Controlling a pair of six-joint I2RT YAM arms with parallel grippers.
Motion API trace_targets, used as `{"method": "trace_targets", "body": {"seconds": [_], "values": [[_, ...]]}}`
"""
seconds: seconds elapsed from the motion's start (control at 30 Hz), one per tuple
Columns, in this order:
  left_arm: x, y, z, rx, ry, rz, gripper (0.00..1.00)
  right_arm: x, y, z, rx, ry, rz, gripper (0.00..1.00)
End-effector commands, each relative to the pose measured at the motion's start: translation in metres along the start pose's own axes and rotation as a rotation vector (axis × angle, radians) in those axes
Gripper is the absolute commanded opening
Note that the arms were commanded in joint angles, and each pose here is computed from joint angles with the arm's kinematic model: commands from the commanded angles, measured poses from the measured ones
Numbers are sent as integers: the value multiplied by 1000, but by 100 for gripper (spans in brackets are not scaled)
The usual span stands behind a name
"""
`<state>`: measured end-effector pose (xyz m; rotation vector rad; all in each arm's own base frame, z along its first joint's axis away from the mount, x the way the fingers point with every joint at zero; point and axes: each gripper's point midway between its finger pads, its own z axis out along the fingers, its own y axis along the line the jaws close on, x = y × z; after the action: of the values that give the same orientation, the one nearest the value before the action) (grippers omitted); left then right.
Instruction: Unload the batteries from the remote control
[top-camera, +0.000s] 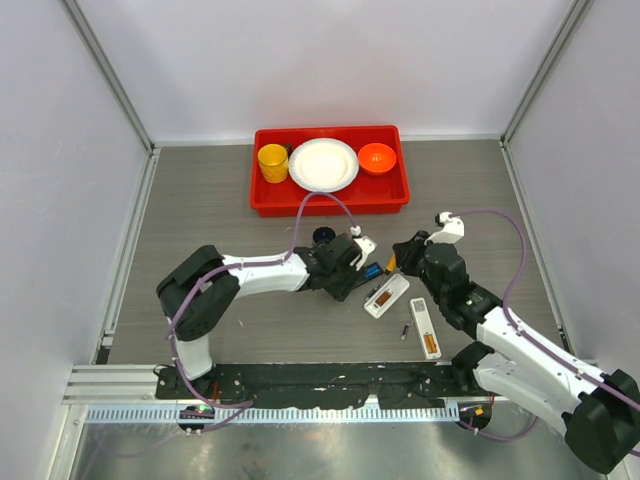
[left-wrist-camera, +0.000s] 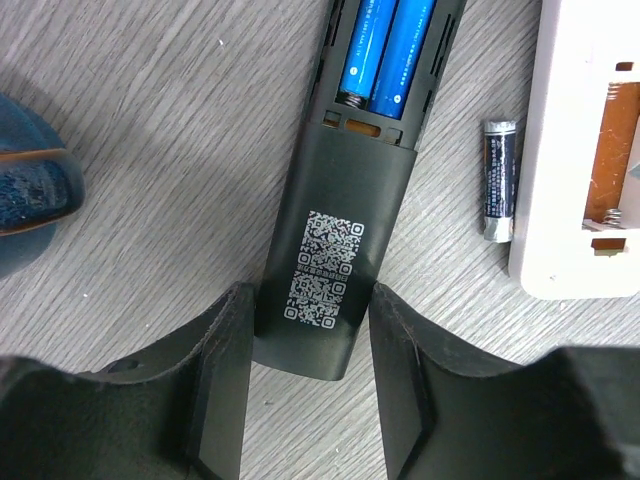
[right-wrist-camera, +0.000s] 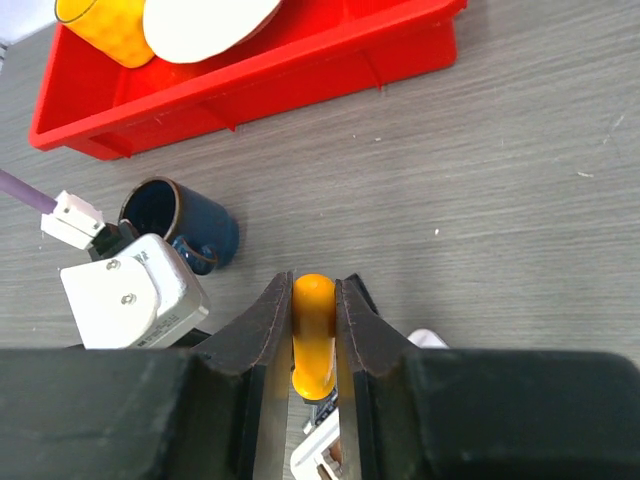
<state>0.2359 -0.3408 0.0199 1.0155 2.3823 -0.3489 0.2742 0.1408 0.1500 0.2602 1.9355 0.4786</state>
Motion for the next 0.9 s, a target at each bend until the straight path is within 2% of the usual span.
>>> {"method": "trace_targets", "body": {"seconds": [0.0,0.17,0.33,0.53,0.63,0.67,0.77,0.87], "values": [[43,-1,10,43,130,-50,38,-44,21,3,-42,-126,20,1],[39,18,4,-9,95,-96,34,-47,23,6,-50,-138,27,1],[35,15,-2,21,63,-83,34,-52,23,12,-63,-140,41,1],[33,8,-4,67,48,-81,39,-54,18,24,-147,-114,144,1],[33,7,-3,74,47,-79,49,-54,15,28,-178,-97,188,1],[34,7,-3,76,51,-78,56,-56,13,30,-174,-101,198,1],[34,5,-3,85,55,-76,69,-54,15,30,-213,-78,226,1],[33,6,-3,82,53,-75,75,-55,15,30,-219,-77,233,1]]}}
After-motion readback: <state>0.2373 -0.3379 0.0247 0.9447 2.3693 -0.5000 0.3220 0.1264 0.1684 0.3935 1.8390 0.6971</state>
